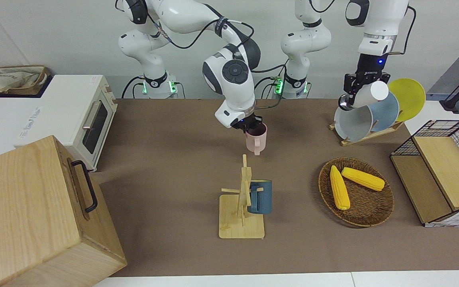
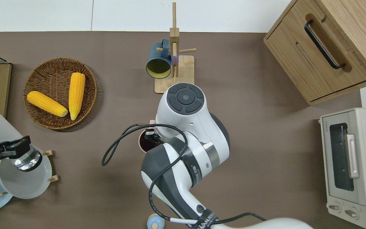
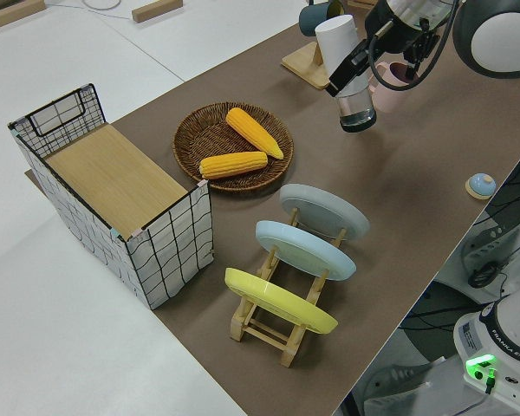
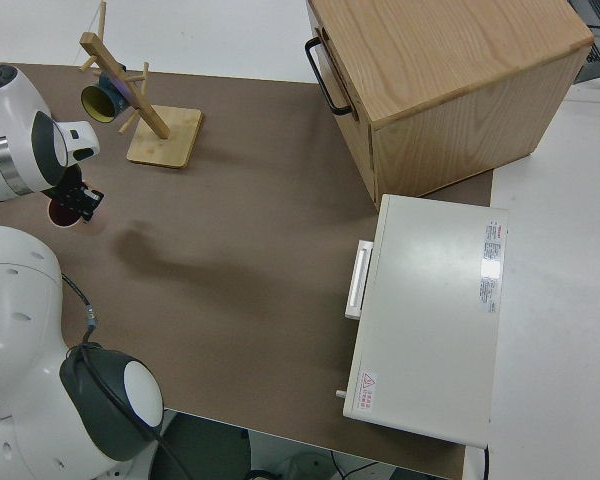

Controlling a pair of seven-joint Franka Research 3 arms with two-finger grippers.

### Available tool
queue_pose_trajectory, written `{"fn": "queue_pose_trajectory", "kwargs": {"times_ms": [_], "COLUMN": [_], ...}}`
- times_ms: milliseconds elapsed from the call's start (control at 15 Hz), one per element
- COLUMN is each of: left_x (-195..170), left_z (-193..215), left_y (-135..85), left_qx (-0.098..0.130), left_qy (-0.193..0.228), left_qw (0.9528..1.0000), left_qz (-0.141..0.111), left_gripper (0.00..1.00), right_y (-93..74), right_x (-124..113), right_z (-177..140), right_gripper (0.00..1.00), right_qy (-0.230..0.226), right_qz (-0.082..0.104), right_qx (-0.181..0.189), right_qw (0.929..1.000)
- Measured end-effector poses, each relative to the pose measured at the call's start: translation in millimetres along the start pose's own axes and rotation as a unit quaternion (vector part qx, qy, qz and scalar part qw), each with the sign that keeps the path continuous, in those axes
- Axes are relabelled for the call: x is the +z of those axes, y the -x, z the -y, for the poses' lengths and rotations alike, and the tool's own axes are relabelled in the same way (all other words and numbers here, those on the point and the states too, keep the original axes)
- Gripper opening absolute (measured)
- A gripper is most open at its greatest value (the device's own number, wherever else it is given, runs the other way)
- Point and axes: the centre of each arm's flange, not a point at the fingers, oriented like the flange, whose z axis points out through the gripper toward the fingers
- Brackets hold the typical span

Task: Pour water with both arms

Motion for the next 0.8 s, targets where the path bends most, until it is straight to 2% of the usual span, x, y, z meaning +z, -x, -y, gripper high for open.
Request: {"fn": "queue_pose_trajectory", "kwargs": {"times_ms": [267,467,667,800], "left_x": [13.5,19.3,20.8,21.5], "left_z": [-17.3,-25.7,-29.3,-29.5], "left_y": [17.2,27.7,34.0,35.8], "left_qx": [0.018,0.025,0.027,0.025], "left_qy": [0.005,0.009,0.012,0.014], "left_qw": [0.9997,0.9994,0.9992,0.9992], "left_qz": [0.017,0.024,0.026,0.027], "left_gripper": [0.63,0.63,0.63,0.63], "right_y": [13.0,8.6,2.0,-0.4], "right_x": [44.1,64.2,77.0,76.3], "right_z": [38.2,43.0,45.5,48.5], "right_gripper": [0.05,0.05,0.06,0.22], "right_qy": [-0.021,-0.027,-0.036,-0.049], "right_qz": [0.004,0.007,0.000,-0.011], "right_qx": [0.027,0.046,0.052,0.054], "right_qw": [0.9994,0.9985,0.9980,0.9973]}}
